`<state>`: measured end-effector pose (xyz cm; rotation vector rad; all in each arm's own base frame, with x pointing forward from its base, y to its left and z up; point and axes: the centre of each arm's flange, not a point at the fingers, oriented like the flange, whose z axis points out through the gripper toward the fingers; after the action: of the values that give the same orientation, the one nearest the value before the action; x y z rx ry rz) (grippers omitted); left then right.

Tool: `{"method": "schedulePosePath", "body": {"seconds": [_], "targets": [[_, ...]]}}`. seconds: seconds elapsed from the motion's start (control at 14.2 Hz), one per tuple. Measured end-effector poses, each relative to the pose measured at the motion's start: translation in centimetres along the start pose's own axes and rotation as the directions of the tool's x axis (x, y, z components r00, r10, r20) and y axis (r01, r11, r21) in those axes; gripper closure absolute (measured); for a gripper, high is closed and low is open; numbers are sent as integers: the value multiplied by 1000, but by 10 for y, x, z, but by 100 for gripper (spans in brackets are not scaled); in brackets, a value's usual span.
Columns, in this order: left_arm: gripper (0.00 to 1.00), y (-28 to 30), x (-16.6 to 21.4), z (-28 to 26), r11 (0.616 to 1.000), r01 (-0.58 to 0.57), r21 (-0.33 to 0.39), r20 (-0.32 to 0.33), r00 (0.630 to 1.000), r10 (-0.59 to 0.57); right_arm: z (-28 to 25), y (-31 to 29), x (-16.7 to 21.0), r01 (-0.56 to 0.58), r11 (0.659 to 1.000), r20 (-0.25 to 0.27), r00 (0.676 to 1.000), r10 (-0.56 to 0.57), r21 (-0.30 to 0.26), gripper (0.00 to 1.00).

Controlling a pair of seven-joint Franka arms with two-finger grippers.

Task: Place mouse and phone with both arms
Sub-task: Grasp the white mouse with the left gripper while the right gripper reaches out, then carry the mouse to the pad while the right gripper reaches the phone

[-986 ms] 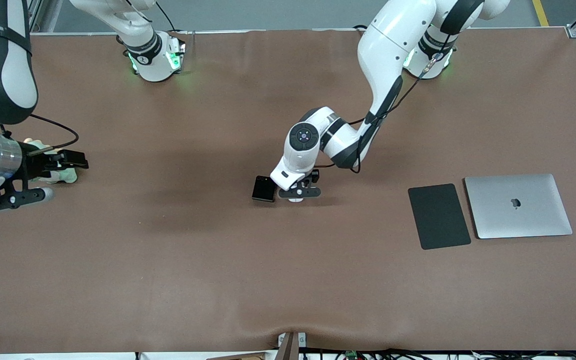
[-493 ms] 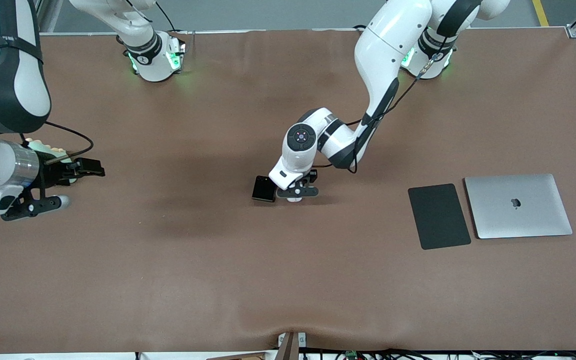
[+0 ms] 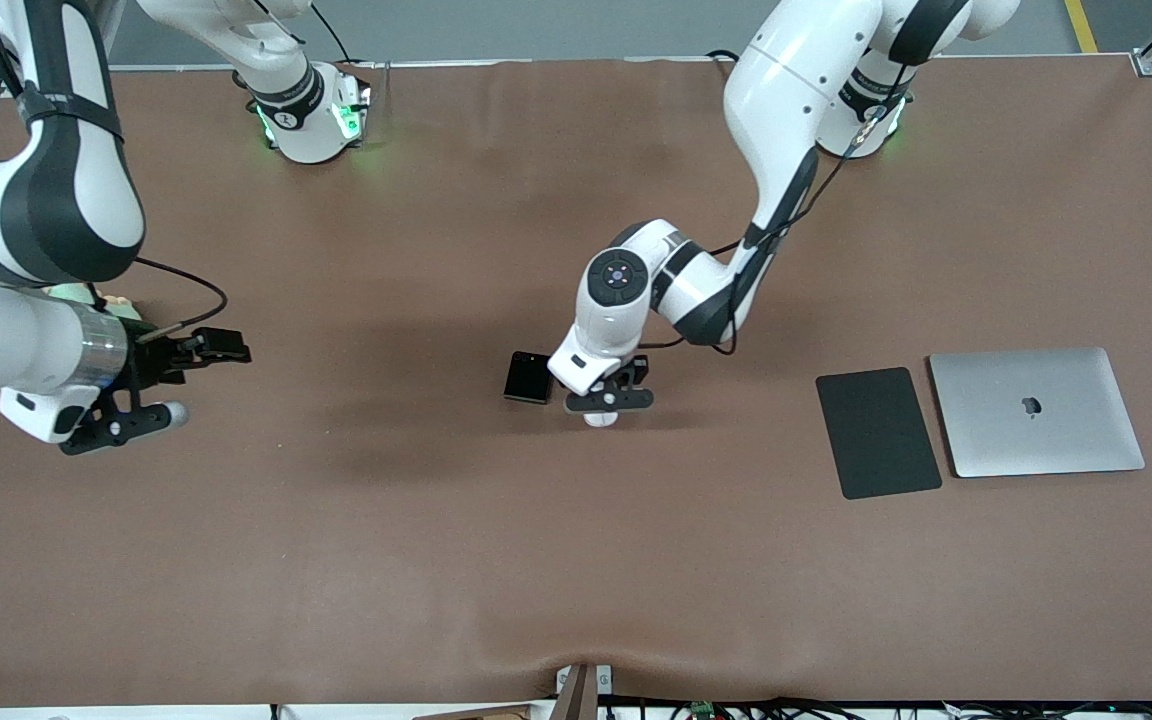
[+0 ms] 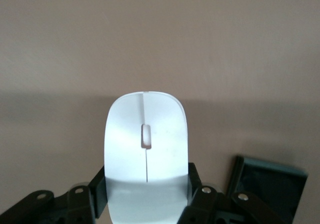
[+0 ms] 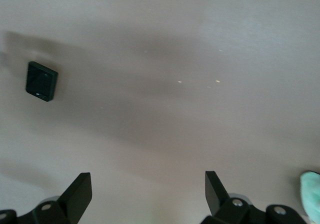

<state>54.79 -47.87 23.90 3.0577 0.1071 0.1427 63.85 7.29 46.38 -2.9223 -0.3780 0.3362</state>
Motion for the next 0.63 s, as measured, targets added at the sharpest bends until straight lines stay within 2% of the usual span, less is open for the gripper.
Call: {"method": "schedulePosePath", "body": {"seconds": [0.28,0.63], "targets": [[38,-65,70,-77,1000,-2,-9,-51,999,1,17,-48,15,-54,999,-13,998,54,-4,0],[38,-174,131,-139,998,-45,35,-39,998,47,57,-127,40,-108,994,-44,993,108,-9,0]]}}
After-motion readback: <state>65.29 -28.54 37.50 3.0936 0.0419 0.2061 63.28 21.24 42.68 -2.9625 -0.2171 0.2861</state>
